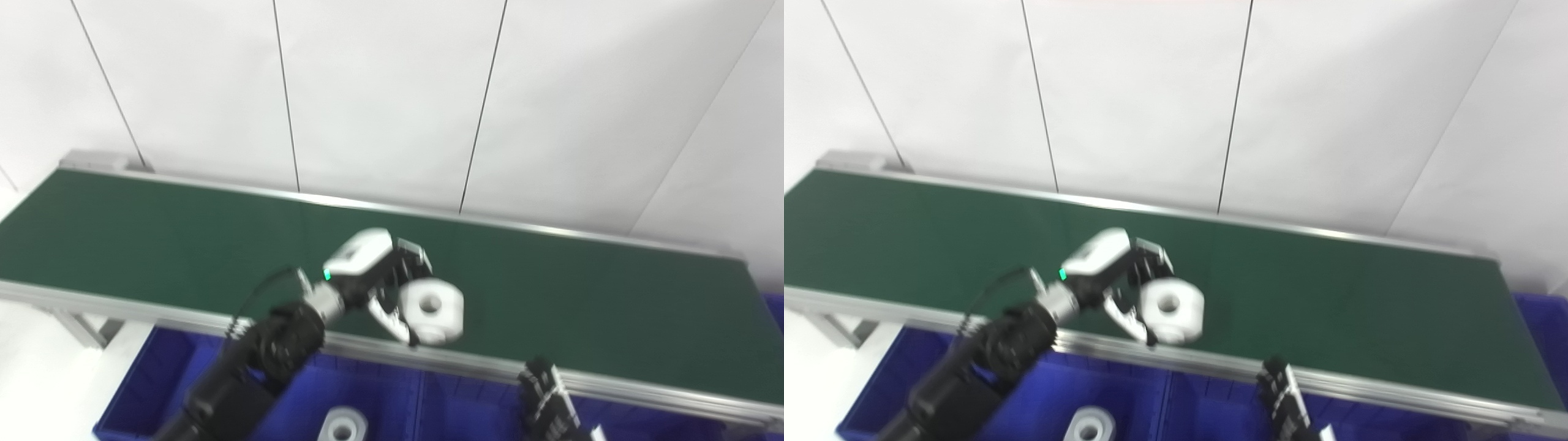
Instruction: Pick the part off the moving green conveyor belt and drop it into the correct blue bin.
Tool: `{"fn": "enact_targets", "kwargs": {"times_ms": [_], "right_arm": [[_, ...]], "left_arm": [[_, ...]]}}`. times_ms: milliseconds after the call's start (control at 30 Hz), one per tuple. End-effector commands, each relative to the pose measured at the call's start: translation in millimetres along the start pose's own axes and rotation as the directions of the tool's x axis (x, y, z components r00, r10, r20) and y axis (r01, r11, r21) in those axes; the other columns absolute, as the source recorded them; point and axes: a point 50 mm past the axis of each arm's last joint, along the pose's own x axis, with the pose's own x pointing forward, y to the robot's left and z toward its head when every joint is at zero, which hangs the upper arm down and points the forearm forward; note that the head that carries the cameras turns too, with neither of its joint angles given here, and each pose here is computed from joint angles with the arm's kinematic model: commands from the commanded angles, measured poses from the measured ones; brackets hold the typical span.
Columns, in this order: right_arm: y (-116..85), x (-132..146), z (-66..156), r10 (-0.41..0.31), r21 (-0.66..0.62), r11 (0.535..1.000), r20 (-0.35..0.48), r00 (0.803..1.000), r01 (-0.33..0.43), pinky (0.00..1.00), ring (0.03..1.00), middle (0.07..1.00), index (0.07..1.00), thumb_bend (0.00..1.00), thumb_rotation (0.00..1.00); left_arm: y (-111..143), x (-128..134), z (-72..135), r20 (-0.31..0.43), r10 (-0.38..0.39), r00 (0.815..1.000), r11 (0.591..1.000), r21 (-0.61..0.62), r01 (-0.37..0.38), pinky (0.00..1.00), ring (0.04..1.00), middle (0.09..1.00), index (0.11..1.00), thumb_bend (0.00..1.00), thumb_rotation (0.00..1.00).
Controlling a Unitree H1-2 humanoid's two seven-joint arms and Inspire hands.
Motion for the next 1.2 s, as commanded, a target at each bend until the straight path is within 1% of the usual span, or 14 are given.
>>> {"fn": "enact_targets", "kwargs": {"times_ms": [0, 67, 133, 267, 467, 567, 667, 733, 800, 867, 967, 1033, 1067, 1167], "right_arm": [[-6.7, 7.2, 13.9, 0.004, -0.003, 1.0, 0.045, 0.999, -0.004, 0.93, 0.955, 0.969, 1.0, 0.84, 0.97], [-13.2, 8.1, 15.0, 0.001, -0.007, 1.0, 0.042, 0.999, -0.001, 0.92, 0.95, 0.964, 1.0, 0.85, 0.97], [-19.2, 8.6, 16.1, -0.001, -0.008, 1.0, 0.038, 0.999, 0.001, 0.92, 0.948, 0.96, 0.998, 0.87, 0.97], [-29.9, 8.1, 15.8, 0.007, 0.005, 1.0, 0.033, 0.999, -0.007, 0.93, 0.957, 0.959, 0.997, 0.89, 0.96], [-51.0, 7.5, 8.0, 0.003, 0.029, 1.0, 0.017, 1.0, -0.004, 0.94, 0.955, 0.965, 1.0, 0.93, 0.96], [-56.8, 6.3, 5.0, -0.003, 0.032, 0.999, 0.006, 1.0, 0.003, 0.94, 0.946, 0.961, 0.997, 0.95, 0.95], [-64.8, 4.0, 1.5, -0.008, 0.028, 1.0, 0.001, 1.0, 0.008, 0.94, 0.949, 0.963, 1.0, 0.94, 0.95], [-69.8, 3.3, -1.5, -0.011, 0.03, 0.999, -0.002, 1.0, 0.011, 0.94, 0.951, 0.963, 1.0, 0.94, 0.95], [-74.9, 2.6, -4.8, -0.01, 0.031, 0.999, -0.005, 1.0, 0.01, 0.94, 0.952, 0.963, 1.0, 0.93, 0.95], [-78.3, 2.2, -6.7, -0.007, 0.038, 0.999, -0.008, 1.0, 0.007, 0.93, 0.949, 0.963, 1.0, 0.93, 0.95], [-81.1, 1.7, -7.6, -0.003, 0.045, 0.999, -0.015, 1.0, 0.003, 0.94, 0.951, 0.967, 1.0, 0.91, 0.94], [-81.6, 1.1, -7.0, -0.002, 0.048, 0.999, -0.017, 1.0, 0.003, 0.94, 0.951, 0.969, 1.0, 0.91, 0.94], [-81.8, 0.8, -6.9, -0.003, 0.052, 0.999, -0.018, 1.0, 0.004, 0.94, 0.95, 0.969, 1.0, 0.91, 0.94], [-82.4, 0.0, -7.7, -0.004, 0.055, 0.998, -0.015, 1.0, 0.004, 0.94, 0.946, 0.967, 1.0, 0.9, 0.93]], "left_arm": [[24.5, -7.9, 8.2, 0.043, 0.029, 0.999, 0.996, 0.086, -0.032, 0.33, 0.412, 0.475, 0.495, 0.52, 0.0], [35.0, -24.4, 11.0, 0.062, 0.006, 0.998, 0.983, 0.18, -0.017, 0.28, 0.36, 0.438, 0.507, 0.52, 0.0], [41.6, -41.2, 12.6, 0.058, -0.028, 0.998, 0.966, 0.256, 0.012, 0.29, 0.346, 0.423, 0.51, 0.52, 0.0], [44.3, -70.8, 11.5, 0.019, -0.063, 0.998, 0.944, 0.327, 0.054, 0.38, 0.418, 0.461, 0.504, 0.52, 0.0], [36.2, -116.8, -5.5, -0.114, -0.076, 0.991, 0.926, 0.36, 0.113, 0.32, 0.383, 0.44, 0.518, 0.52, 0.0], [33.5, -127.4, -11.9, -0.15, -0.077, 0.986, 0.919, 0.373, 0.129, 0.29, 0.368, 0.434, 0.522, 0.52, 0.0], [32.2, -138.9, -19.9, -0.193, -0.076, 0.978, 0.891, 0.427, 0.153, 0.23, 0.299, 0.409, 0.521, 0.52, 0.0], [31.8, -146.3, -25.1, -0.215, -0.077, 0.974, 0.876, 0.452, 0.169, 0.18, 0.244, 0.46, 0.493, 0.52, 0.0], [32.4, -150.0, -29.1, -0.233, -0.084, 0.969, 0.862, 0.471, 0.188, 0.17, 0.233, 0.47, 0.488, 0.52, 0.0], [33.8, -151.7, -33.0, -0.252, -0.093, 0.963, 0.852, 0.481, 0.208, 0.2, 0.264, 0.408, 0.5, 0.52, 0.0], [35.5, -153.1, -38.2, -0.29, -0.097, 0.952, 0.839, 0.492, 0.235, 0.29, 0.339, 0.416, 0.5, 0.52, 0.0], [35.5, -154.1, -41.7, -0.32, -0.092, 0.943, 0.832, 0.496, 0.25, 0.29, 0.34, 0.413, 0.499, 0.52, 0.0], [35.3, -154.6, -42.7, -0.34, -0.094, 0.936, 0.83, 0.491, 0.262, 0.28, 0.326, 0.407, 0.499, 0.52, 0.0], [33.9, -157.1, -46.1, -0.398, -0.099, 0.912, 0.821, 0.485, 0.301, 0.3, 0.344, 0.411, 0.503, 0.52, 0.0]]}}
